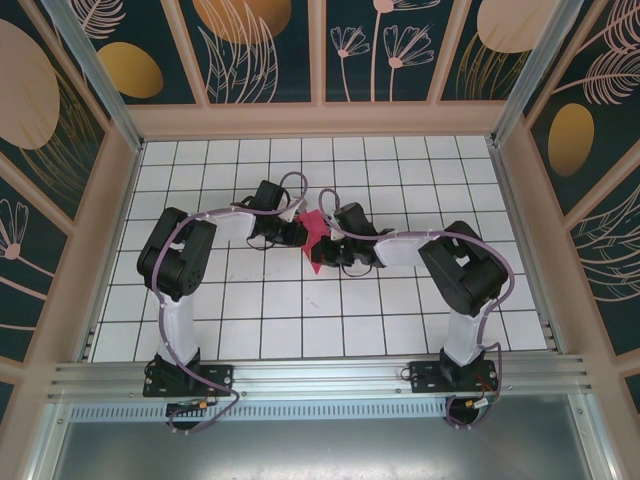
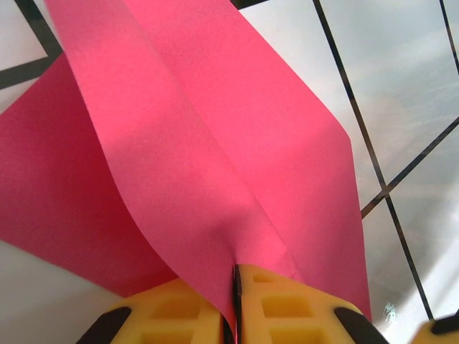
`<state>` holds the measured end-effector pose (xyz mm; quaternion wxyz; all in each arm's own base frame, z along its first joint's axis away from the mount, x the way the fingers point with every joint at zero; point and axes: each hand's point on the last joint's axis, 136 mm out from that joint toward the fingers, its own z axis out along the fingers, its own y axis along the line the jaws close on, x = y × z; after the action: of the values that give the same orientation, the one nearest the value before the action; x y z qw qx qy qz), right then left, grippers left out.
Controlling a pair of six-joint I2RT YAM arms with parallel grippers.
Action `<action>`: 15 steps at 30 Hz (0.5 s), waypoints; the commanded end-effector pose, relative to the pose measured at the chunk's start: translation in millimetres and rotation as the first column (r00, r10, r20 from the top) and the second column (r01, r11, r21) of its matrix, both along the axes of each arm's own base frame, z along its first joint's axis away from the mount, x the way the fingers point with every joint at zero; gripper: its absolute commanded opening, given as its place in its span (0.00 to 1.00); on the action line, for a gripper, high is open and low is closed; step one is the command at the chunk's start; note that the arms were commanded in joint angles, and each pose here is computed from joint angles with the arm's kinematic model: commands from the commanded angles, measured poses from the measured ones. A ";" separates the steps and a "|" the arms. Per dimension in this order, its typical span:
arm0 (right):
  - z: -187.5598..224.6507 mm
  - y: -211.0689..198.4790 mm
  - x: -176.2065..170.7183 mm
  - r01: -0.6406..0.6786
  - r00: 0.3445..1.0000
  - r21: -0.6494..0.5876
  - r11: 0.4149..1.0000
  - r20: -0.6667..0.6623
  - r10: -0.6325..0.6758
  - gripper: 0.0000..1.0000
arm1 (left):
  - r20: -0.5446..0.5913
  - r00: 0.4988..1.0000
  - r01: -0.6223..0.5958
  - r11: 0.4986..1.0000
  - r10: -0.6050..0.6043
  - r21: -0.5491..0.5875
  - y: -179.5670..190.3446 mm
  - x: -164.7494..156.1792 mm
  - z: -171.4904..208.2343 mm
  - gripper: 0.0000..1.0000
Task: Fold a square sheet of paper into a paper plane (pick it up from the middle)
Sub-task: Fourth fold the wing at the center of the table.
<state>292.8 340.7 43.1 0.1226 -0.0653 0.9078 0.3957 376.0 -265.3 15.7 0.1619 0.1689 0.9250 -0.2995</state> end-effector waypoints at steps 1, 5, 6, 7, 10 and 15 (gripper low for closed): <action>10.5 2.0 -4.8 -0.004 1.000 0.040 0.999 -0.021 0.005 0.08 | -0.030 1.000 0.008 0.999 -0.006 0.052 8.1 -2.9 -18.3 0.15; 0.9 0.1 -8.4 0.007 0.999 0.044 0.999 -0.046 -0.005 0.08 | -0.027 1.000 0.009 0.999 -0.008 0.053 7.9 -2.2 -16.2 0.15; -0.9 -0.3 -9.0 0.007 0.999 0.046 0.999 -0.049 -0.005 0.08 | -0.027 1.000 0.011 0.999 -0.010 0.048 7.3 -2.5 -15.5 0.15; -3.1 -1.1 -8.9 0.011 0.998 0.047 0.999 -0.057 -0.009 0.07 | -0.027 1.000 0.011 0.999 -0.010 0.048 7.4 -2.4 -15.2 0.15; -6.2 -0.2 -9.3 0.015 0.997 0.068 0.998 -0.072 -0.010 0.07 | -0.025 1.000 0.013 0.999 -0.012 0.048 7.1 -2.2 -14.5 0.15; -14.2 3.7 -11.9 0.004 0.995 0.089 0.996 -0.096 0.005 0.07 | -0.028 1.000 0.014 0.999 -0.013 0.043 6.7 -3.3 -14.3 0.15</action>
<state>282.5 342.1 35.0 0.0948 -0.0459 0.9004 0.4221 376.5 -265.8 16.4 0.1622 0.1725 0.9242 -0.2996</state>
